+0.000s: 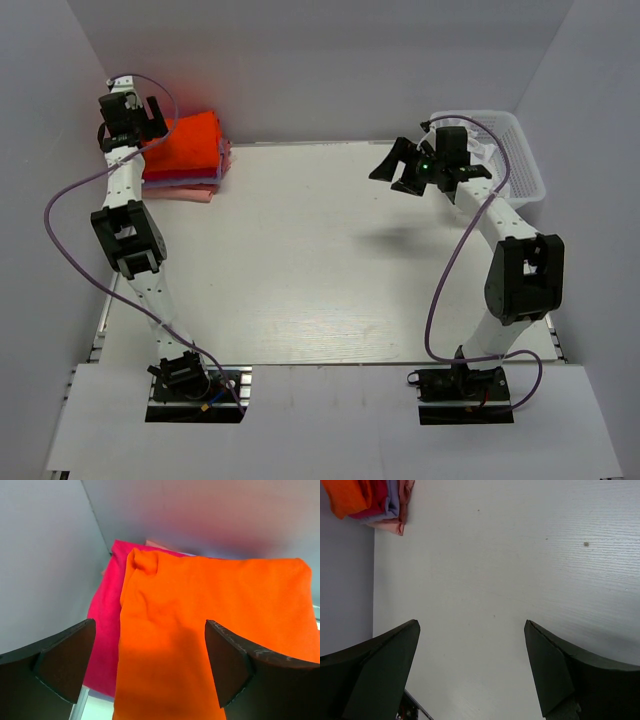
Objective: Fold and stack the t-shirts
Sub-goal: Put the neatly folded tshirt into the corner of the board with the left arm
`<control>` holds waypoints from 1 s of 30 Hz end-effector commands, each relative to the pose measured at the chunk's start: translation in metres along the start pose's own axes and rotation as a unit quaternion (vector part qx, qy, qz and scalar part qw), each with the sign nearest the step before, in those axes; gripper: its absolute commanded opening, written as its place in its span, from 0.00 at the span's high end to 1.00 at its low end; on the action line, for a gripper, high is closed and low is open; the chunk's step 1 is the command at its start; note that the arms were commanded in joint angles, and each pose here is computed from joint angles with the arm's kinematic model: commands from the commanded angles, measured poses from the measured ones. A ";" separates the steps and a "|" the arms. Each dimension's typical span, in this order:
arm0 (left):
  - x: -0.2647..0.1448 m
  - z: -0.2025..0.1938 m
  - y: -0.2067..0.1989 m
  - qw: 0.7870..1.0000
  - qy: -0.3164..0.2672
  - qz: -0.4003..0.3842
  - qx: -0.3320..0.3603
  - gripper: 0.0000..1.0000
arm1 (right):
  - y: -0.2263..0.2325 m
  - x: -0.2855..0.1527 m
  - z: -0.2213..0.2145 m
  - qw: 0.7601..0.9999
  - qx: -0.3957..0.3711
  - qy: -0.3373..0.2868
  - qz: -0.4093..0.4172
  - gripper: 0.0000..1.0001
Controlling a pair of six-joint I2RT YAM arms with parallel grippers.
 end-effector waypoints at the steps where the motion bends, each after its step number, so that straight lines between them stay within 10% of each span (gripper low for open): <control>1: -0.010 0.025 0.015 0.999 -0.031 0.034 -0.014 0.00 | 0.013 -0.016 -0.001 1.000 -0.011 -0.012 0.005 0.09; 21: -0.057 0.066 -0.042 0.988 -0.050 -0.111 -0.091 0.00 | 0.008 -0.015 -0.013 0.999 -0.026 0.017 0.023 0.09; 30: -0.147 0.064 -0.158 0.983 -0.004 -0.173 -0.061 0.00 | -0.008 -0.009 -0.008 0.999 -0.042 0.006 -0.025 0.09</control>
Point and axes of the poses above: each gripper's point midway between its finger pads, its own x axis out along the fingers, its own y axis along the line the jaws close on, z = x × y, the point moved 7 cm from there along -x, back along the fingers, and after that the axes turned 14 degrees about x, right-handed, at the moved point
